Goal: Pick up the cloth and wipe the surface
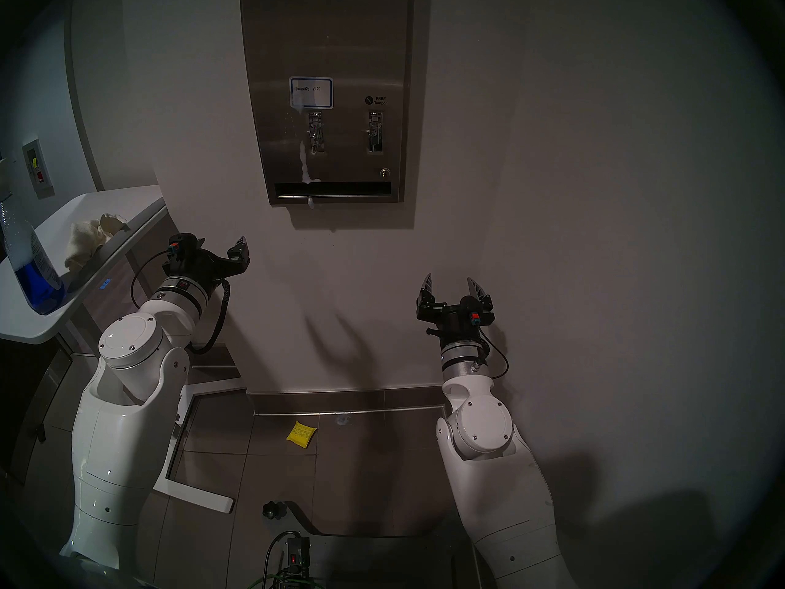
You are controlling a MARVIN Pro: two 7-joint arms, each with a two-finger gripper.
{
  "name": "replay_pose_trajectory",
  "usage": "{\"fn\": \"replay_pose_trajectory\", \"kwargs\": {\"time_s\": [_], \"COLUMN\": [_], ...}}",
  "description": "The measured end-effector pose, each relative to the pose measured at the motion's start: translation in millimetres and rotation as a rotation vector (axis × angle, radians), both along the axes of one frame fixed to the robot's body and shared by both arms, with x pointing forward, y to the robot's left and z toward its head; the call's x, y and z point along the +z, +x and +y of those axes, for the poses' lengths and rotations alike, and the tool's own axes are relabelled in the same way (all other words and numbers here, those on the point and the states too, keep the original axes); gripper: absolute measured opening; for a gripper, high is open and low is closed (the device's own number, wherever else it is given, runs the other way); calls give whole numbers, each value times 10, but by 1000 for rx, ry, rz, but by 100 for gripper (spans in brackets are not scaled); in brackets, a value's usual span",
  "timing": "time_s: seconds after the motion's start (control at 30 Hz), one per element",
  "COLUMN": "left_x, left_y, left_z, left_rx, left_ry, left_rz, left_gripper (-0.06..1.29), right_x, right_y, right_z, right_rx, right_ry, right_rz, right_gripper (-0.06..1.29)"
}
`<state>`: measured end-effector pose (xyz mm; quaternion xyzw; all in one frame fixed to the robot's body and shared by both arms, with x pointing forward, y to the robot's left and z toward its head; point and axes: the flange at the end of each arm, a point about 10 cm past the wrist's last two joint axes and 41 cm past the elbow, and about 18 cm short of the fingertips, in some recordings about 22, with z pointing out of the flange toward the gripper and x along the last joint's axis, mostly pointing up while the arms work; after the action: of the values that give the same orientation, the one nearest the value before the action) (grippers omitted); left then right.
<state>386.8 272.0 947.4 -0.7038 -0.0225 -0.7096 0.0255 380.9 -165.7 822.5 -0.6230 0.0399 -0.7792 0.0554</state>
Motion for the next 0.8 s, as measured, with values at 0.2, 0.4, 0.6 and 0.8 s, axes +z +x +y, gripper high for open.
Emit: {"fn": "replay_pose_trajectory", "kwargs": {"time_s": [0.2, 0.4, 0.6, 0.8], "left_x": [29, 218, 416, 611], "left_y": [36, 117, 158, 200], "left_z": [35, 126, 230, 395], "left_rx": [19, 60, 109, 202], "left_ry": [12, 40, 80, 111], "left_rz": [-12, -66, -126, -180], "left_gripper": [123, 123, 123, 123], "right_x": [-8, -19, -27, -33], "right_y": [-1, -2, -3, -3], "right_z": [1, 1, 1, 2], "right_rx": [0, 0, 1, 1], "right_ry": [0, -1, -1, -1], "right_rz": [2, 5, 7, 8], "right_gripper": [124, 124, 124, 124]}}
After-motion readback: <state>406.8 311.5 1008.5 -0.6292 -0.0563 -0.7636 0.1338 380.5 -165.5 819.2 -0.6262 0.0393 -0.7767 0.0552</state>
